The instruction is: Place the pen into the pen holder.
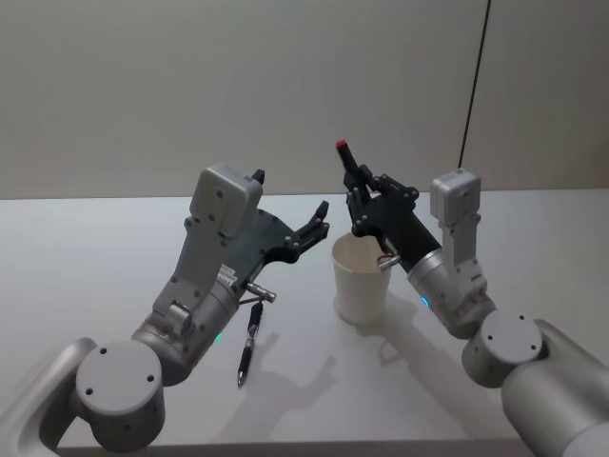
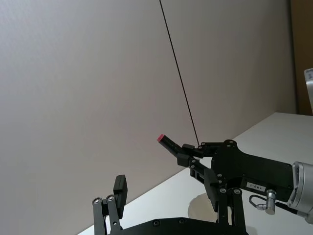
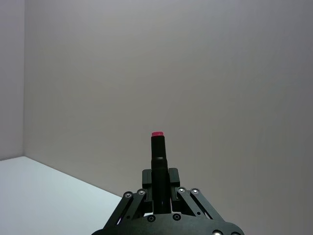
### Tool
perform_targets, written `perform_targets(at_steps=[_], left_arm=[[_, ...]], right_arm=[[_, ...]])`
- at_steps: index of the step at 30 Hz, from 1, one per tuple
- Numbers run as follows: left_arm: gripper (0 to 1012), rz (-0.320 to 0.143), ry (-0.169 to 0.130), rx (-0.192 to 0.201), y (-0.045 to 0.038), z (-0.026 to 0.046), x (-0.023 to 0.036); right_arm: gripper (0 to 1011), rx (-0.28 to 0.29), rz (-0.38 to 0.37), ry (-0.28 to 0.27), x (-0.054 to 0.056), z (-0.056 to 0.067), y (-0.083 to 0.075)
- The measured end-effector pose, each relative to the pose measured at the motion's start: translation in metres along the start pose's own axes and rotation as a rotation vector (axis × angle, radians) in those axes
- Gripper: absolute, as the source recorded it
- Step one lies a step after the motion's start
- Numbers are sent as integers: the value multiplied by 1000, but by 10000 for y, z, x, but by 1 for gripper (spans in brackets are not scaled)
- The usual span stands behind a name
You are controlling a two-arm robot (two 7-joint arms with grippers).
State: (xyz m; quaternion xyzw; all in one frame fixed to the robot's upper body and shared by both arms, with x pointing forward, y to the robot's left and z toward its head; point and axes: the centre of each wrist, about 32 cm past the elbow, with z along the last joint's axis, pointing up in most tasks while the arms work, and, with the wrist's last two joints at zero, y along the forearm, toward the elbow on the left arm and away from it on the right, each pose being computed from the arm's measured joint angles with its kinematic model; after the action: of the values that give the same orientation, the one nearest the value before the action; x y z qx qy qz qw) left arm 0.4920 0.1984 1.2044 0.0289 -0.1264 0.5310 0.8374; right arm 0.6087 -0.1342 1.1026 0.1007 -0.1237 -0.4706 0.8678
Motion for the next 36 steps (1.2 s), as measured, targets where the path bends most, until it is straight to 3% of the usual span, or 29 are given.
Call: perform_targets(at_steps=[23, 32, 36], left_arm=[[1004, 0, 0, 0, 0, 0, 0], [1004, 0, 0, 0, 0, 0, 0], [1004, 0, 0, 0, 0, 0, 0]], right_arm=[[185, -50, 8, 46, 22, -111, 20], [403, -61, 12, 54, 21, -125, 17], [568, -64, 12, 57, 22, -126, 19]])
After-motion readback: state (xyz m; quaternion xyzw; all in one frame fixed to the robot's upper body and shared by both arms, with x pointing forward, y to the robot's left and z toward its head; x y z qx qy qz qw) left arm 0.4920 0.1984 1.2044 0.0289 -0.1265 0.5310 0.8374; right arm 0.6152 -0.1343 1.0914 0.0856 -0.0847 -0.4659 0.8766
